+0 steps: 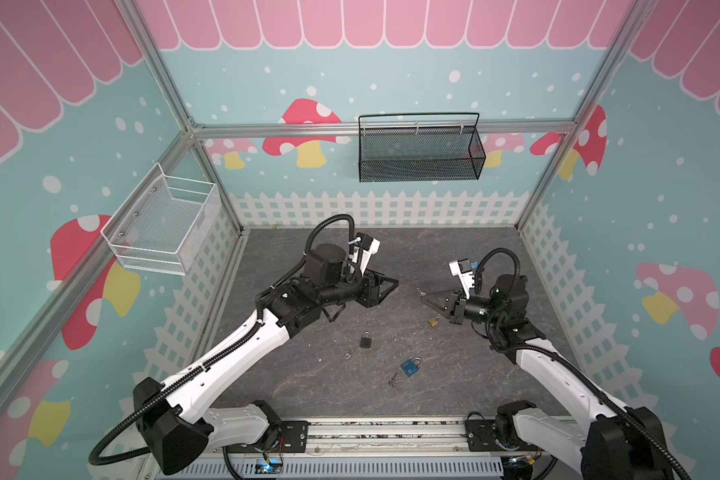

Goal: Unlock with the key

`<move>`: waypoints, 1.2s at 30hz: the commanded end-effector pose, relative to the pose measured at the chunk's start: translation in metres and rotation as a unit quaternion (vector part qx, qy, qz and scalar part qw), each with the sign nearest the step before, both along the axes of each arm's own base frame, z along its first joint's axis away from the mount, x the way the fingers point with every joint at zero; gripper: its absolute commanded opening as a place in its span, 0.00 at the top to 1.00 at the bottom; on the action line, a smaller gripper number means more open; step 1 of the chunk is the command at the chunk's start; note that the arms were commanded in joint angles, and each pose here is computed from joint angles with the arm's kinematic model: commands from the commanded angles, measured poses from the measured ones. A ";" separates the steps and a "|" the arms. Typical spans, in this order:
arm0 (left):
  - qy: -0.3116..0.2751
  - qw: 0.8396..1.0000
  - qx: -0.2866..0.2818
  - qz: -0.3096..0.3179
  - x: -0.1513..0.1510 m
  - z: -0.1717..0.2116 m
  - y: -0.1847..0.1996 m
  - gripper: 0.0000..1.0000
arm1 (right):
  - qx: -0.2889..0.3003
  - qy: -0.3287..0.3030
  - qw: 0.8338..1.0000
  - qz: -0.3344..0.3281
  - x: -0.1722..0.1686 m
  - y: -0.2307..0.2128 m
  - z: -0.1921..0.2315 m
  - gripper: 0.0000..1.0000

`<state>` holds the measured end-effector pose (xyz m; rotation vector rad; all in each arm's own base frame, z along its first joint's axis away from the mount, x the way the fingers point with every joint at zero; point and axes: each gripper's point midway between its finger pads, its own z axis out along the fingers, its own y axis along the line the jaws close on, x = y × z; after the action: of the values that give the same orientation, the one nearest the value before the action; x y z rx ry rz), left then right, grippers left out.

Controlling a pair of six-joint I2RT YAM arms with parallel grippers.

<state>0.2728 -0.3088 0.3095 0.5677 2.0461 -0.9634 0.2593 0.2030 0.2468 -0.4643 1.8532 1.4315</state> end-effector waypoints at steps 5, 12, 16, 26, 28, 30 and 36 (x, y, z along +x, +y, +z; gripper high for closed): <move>0.022 0.993 0.109 0.027 0.010 -0.080 -0.035 0.44 | -0.022 0.085 0.989 -0.116 0.011 -0.050 -0.047 1.00; 0.050 0.982 0.183 -0.010 0.016 -0.152 -0.082 0.40 | -0.044 0.185 0.950 -0.247 0.022 -0.109 -0.096 1.00; 0.044 0.974 0.220 -0.035 0.021 -0.186 -0.111 0.40 | -0.049 0.195 0.942 -0.270 0.024 -0.120 -0.106 1.00; 0.047 0.952 0.298 -0.045 0.046 -0.243 -0.138 0.40 | -0.051 0.204 0.925 -0.317 0.033 -0.145 -0.112 1.00; 0.048 0.949 0.307 -0.051 0.045 -0.248 -0.142 0.40 | -0.050 0.205 0.924 -0.320 0.034 -0.148 -0.112 1.00; 0.048 0.948 0.310 -0.056 0.046 -0.252 -0.147 0.40 | -0.050 0.206 0.923 -0.322 0.035 -0.149 -0.112 1.00; 0.065 0.936 0.342 -0.049 0.052 -0.273 -0.151 0.44 | -0.048 0.204 0.923 -0.324 0.038 -0.151 -0.110 1.00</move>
<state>0.3244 -0.4657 0.0480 0.9598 2.4532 -0.4040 0.2935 0.0541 0.1311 0.4320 2.1401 1.0342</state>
